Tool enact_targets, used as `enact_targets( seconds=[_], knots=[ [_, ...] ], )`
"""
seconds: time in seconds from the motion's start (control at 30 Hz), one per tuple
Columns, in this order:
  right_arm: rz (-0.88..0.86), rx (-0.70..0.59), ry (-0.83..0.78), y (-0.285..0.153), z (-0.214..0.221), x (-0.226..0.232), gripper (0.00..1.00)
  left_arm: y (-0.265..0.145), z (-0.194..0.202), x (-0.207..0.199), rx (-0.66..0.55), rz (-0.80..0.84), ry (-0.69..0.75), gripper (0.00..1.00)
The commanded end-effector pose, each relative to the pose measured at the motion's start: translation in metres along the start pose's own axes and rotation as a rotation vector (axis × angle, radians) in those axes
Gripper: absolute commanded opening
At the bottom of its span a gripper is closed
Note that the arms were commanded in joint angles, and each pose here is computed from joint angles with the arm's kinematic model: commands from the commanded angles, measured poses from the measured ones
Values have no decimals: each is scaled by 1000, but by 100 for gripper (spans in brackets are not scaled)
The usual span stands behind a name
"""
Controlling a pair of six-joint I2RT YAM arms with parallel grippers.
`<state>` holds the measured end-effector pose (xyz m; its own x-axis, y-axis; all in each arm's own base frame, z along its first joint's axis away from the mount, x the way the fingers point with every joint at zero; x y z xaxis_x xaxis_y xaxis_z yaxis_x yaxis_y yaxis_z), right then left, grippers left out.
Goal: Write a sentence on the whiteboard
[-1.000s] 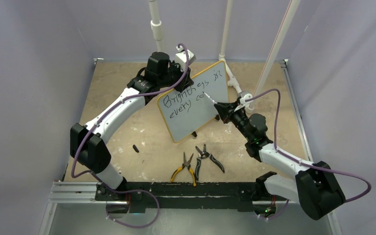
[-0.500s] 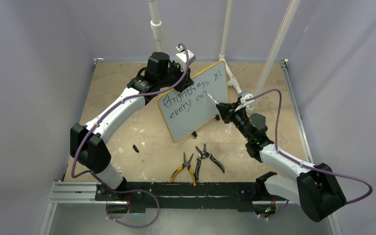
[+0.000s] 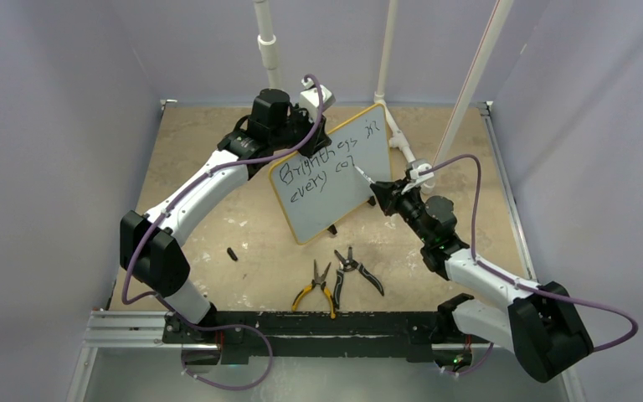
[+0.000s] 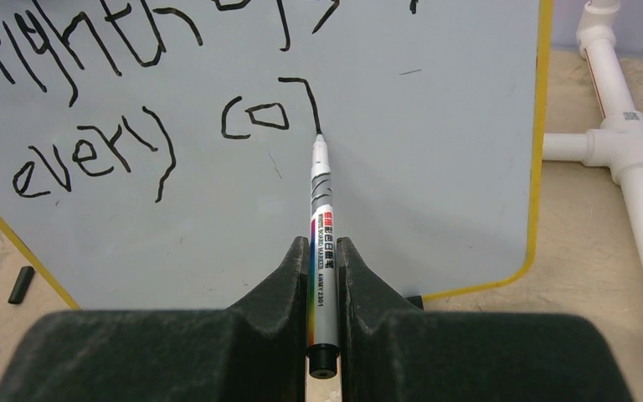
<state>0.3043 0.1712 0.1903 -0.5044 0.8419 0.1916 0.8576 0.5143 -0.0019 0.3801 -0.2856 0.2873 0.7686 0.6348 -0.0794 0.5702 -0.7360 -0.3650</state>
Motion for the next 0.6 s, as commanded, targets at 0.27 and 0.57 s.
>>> enact_targets(
  seconds=[0.27, 0.57],
  knots=[
    [-35, -69, 4, -2, -17, 7, 0, -10, -17, 4, -61, -33, 44, 0],
    [-41, -120, -5, 2, -30, 9, 0, -9, -17, 4, -61, -32, 43, 0]
  ],
)
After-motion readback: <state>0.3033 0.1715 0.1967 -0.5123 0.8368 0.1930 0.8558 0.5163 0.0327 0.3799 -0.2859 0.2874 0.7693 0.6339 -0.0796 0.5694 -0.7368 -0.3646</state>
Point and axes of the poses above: each gripper's point midway between its finger pads, its own y axis out along the fingers, its own x axis along the line the jaws close on, z = x × y, the point moved 2 cm from there along -y, back along the fingers, and after that the axes turned 2 degrees about -y, right-handed, at the moved point
